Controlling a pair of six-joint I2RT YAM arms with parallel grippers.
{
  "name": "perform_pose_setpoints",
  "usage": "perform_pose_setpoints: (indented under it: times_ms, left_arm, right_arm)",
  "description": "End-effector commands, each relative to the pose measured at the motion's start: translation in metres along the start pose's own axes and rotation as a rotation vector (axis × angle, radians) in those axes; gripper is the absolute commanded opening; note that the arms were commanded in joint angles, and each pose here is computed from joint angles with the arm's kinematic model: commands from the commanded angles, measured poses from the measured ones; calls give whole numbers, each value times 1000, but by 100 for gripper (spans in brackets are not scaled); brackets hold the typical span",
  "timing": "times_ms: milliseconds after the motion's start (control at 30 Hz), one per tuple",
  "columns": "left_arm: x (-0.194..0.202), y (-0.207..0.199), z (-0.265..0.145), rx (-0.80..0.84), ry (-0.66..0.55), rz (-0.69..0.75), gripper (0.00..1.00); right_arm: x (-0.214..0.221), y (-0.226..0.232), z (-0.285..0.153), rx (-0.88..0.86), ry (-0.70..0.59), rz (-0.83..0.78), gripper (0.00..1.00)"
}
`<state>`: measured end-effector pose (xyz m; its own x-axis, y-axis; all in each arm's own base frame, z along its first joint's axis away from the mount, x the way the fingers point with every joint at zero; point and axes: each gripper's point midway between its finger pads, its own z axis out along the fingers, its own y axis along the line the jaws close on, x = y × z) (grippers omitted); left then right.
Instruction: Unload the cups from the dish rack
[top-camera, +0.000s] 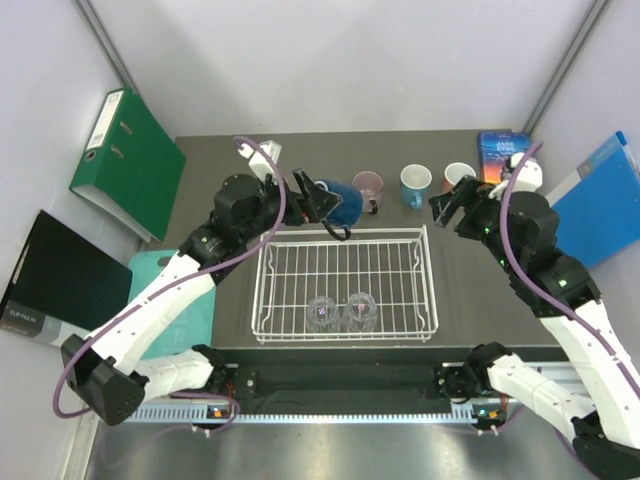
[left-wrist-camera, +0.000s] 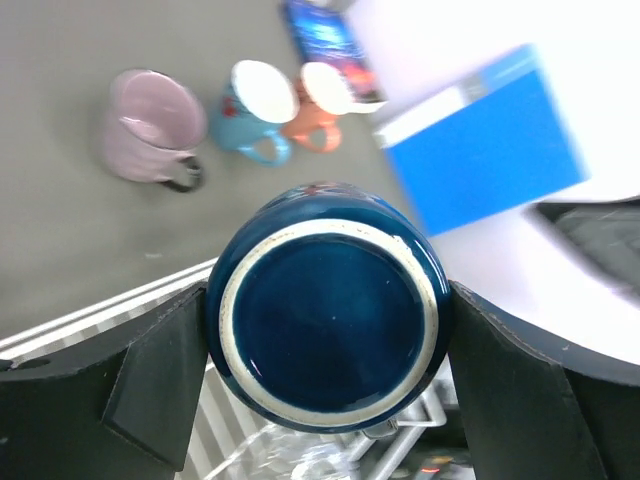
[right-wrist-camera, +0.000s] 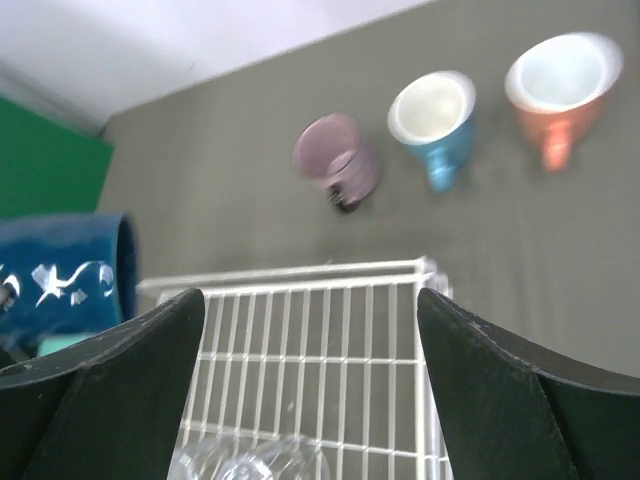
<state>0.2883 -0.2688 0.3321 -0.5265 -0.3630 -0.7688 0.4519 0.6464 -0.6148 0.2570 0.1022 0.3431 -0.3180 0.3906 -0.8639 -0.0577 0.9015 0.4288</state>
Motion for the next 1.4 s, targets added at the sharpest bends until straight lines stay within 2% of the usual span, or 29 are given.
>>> perform_pose_setpoints:
  times_ms: [0, 200, 500, 600, 833, 1033, 1133, 1167, 1200, 1367]
  left_arm:
    - [-43, -67, -17, 397, -116, -180, 0]
    - [-45, -82, -27, 539, -104, -244, 0]
    - [-29, -75, -28, 594, -75, -328, 0]
    - [-26, -73, -26, 597, -67, -340, 0]
    - [-20, -70, -19, 609, -47, -360, 0]
    - [-17, -73, -15, 653, -29, -378, 0]
    - [-17, -73, -14, 665, -26, -385, 0]
    - [-16, -72, -13, 665, -25, -386, 0]
    - [-17, -72, -13, 664, -28, -386, 0]
    - [-17, -75, -12, 676, -20, -382, 0]
  right_arm:
    - [12, 41, 6, -215, 47, 76, 86]
    - [21, 82, 3, -452, 76, 170, 82]
    - [5, 140, -25, -849, 56, 331, 80]
    - [0, 150, -34, -932, 52, 353, 78]
    - [8, 164, -29, -1010, 128, 353, 73]
    - [13, 166, -19, -1004, 156, 363, 69]
    - [16, 167, -13, -998, 171, 365, 61]
    - [18, 168, -10, -996, 181, 367, 52]
    - [19, 167, -8, -993, 185, 369, 49]
    - [28, 166, -2, -980, 209, 366, 40]
